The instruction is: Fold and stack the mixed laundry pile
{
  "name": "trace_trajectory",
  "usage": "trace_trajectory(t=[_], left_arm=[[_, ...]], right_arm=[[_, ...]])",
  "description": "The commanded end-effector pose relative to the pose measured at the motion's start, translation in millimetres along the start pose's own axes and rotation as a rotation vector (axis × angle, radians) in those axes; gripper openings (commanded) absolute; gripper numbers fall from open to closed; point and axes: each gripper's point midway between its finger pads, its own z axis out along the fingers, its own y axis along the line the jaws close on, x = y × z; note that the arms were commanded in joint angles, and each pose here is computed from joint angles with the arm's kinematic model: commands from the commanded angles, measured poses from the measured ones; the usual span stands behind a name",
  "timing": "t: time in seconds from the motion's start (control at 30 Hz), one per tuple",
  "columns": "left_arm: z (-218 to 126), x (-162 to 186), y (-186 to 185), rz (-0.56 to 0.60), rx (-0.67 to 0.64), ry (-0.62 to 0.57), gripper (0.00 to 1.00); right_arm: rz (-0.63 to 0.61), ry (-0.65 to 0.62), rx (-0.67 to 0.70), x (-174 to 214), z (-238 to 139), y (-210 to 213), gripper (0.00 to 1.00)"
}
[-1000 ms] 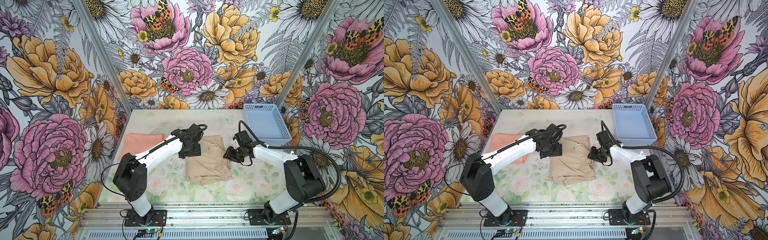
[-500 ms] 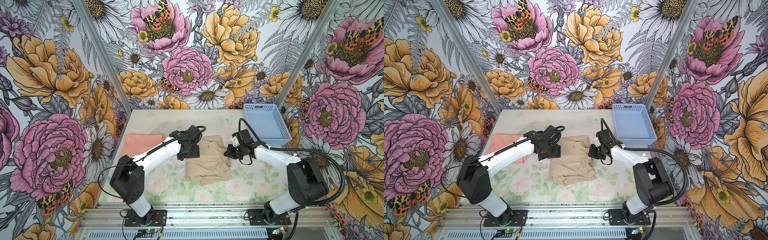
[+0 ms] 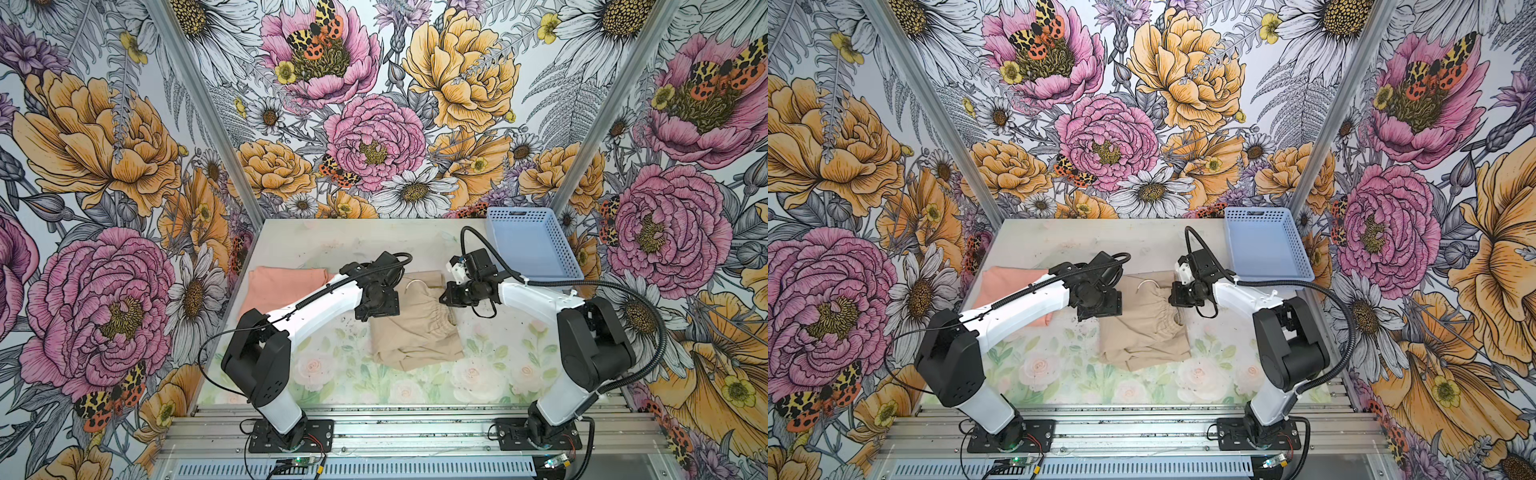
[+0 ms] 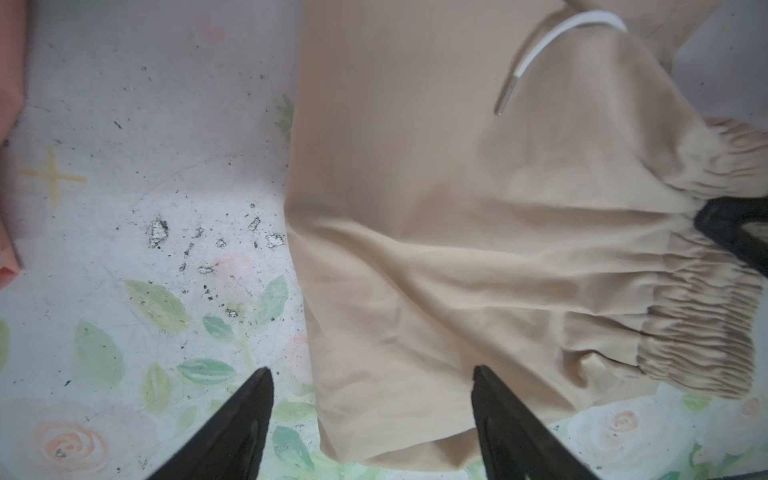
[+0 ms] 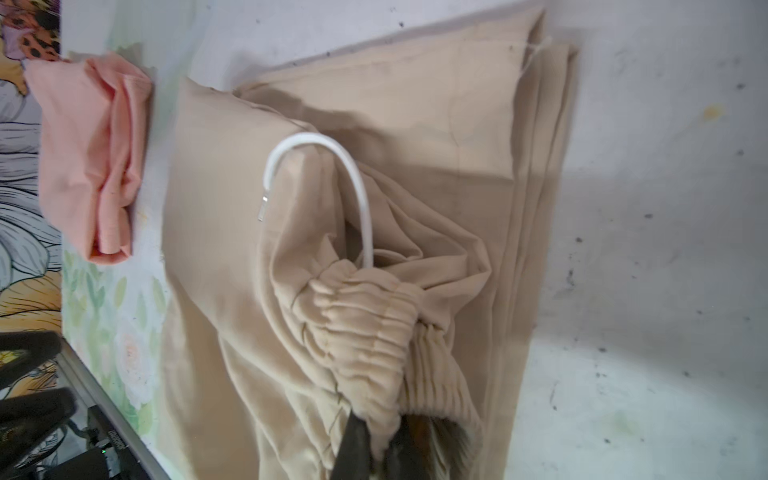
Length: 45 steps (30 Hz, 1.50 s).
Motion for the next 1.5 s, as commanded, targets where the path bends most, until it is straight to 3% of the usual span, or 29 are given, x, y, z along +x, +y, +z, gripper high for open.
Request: trace_trajectory(t=[0.0, 0.03, 0.1, 0.17, 0.27, 0.47, 0.67, 0.93, 1.17, 1.3, 1.47], left_arm=[[16, 1, 2, 0.011, -0.007, 0.009, 0.76], [19, 2, 3, 0.011, -0.007, 0.014, 0.77], [24, 5, 3, 0.008, -0.002, 0.024, 0.76], [25, 6, 1, 0.009, 0.004, 0.024, 0.76], [24, 6, -2, 0.012, 0.010, 0.020, 0.76], [24, 4, -4, 0.018, 0.020, 0.015, 0.76], [24, 2, -4, 0.019, 0.024, 0.009, 0.75], [25, -8, -6, 0.062, 0.030, 0.000, 0.75], [19, -44, -13, 0.243, 0.012, -0.049, 0.82], [34, -61, -12, 0.356, -0.024, -0.044, 0.85], [54, -82, -10, 0.450, -0.056, -0.036, 0.89]], right_arm=[[-0.059, -0.043, 0.043, -17, 0, -11, 0.00], [-0.056, -0.044, 0.056, -18, 1, -15, 0.01], [-0.031, -0.054, 0.093, -23, -6, -26, 0.18], [-0.017, -0.059, 0.127, -25, -16, -32, 0.27], [-0.012, -0.066, 0.157, -25, -36, -29, 0.32], [0.028, -0.055, 0.074, -10, -57, 5, 0.37], [0.090, 0.012, -0.046, 18, -43, 44, 0.36], [0.107, 0.087, 0.099, 46, -12, -1, 0.32], [0.065, 0.108, 0.167, 31, -4, -14, 0.31], [0.068, 0.071, 0.118, 26, -35, 17, 0.41], [0.180, 0.072, 0.067, 64, -57, 42, 0.62]])
